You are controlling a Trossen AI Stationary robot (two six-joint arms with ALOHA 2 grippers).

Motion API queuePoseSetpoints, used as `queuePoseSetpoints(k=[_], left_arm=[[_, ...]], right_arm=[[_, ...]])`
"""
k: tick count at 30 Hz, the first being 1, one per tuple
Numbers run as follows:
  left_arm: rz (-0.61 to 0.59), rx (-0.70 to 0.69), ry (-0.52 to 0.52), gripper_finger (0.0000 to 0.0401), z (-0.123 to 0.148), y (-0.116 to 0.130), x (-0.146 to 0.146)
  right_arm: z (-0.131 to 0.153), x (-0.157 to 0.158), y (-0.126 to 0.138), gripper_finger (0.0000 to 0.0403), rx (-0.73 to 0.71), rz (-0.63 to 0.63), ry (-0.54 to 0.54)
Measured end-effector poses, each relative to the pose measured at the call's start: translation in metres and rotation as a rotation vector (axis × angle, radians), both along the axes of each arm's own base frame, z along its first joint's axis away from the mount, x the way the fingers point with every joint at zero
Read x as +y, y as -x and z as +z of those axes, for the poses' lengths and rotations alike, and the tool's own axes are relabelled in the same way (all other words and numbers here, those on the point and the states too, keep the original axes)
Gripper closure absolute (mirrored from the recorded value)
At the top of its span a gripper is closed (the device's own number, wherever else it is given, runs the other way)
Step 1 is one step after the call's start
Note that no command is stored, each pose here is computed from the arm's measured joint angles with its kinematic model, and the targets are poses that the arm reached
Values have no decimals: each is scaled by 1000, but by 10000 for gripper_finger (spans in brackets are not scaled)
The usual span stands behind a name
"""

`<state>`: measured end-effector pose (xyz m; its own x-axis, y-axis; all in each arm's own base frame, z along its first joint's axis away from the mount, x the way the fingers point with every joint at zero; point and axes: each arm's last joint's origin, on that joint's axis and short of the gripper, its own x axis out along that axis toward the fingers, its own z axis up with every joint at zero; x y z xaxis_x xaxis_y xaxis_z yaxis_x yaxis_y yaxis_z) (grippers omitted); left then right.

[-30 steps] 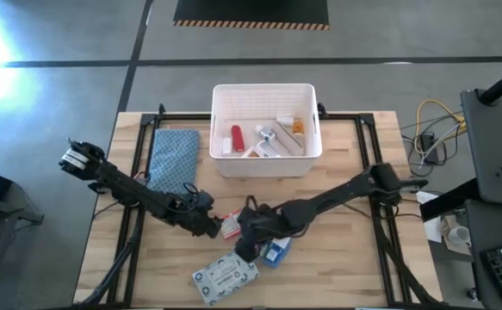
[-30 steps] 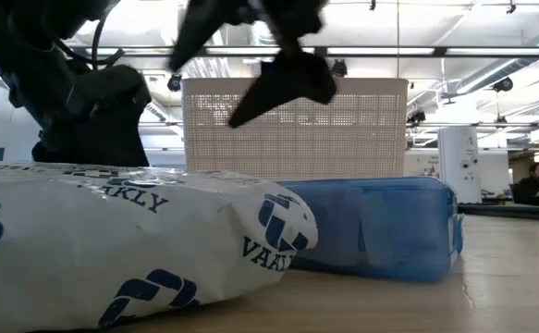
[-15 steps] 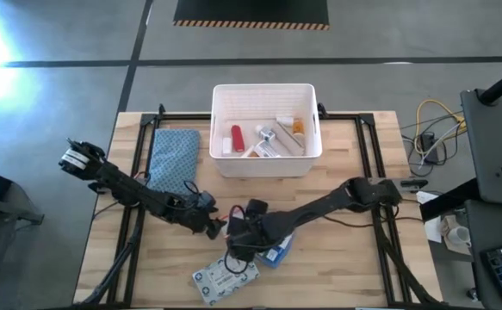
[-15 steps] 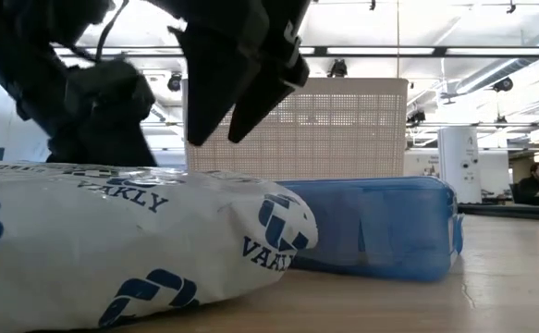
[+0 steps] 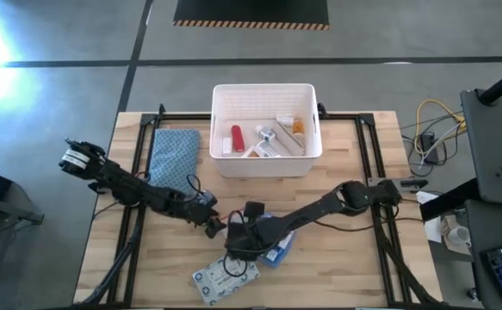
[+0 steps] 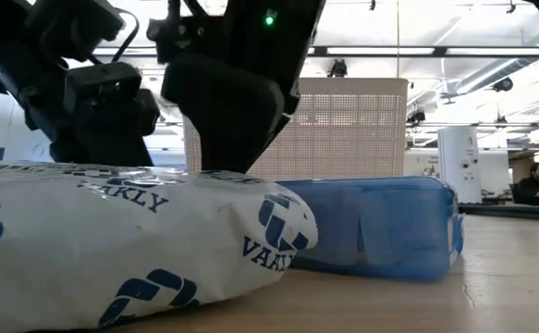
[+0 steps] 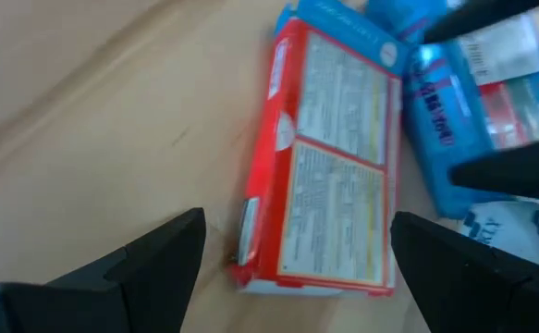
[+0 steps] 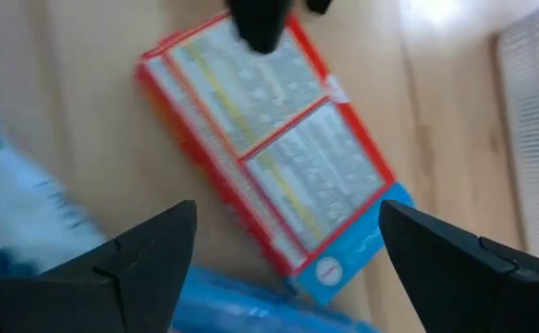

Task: Pick & place medical supplies in basket/bin
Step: Put the red medicine box into the white bin

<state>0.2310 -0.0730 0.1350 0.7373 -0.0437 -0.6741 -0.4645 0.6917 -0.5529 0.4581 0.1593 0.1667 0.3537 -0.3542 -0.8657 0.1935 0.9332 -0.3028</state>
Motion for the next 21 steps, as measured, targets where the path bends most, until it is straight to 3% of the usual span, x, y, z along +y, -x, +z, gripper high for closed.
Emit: queuePoseSetpoints(k=[9,15,21], left_arm=[[-26,2,6,79,-2,-3,12],[-68,19,87,79,-6,-1,21],[-118,-65,157,79,0,-6,21]], right_arm=[[-13,-22,-1,76,20,-78,35],[-25,-30,2,76,59,-76,-3],[-28,-30,1,76,48,-48,1]])
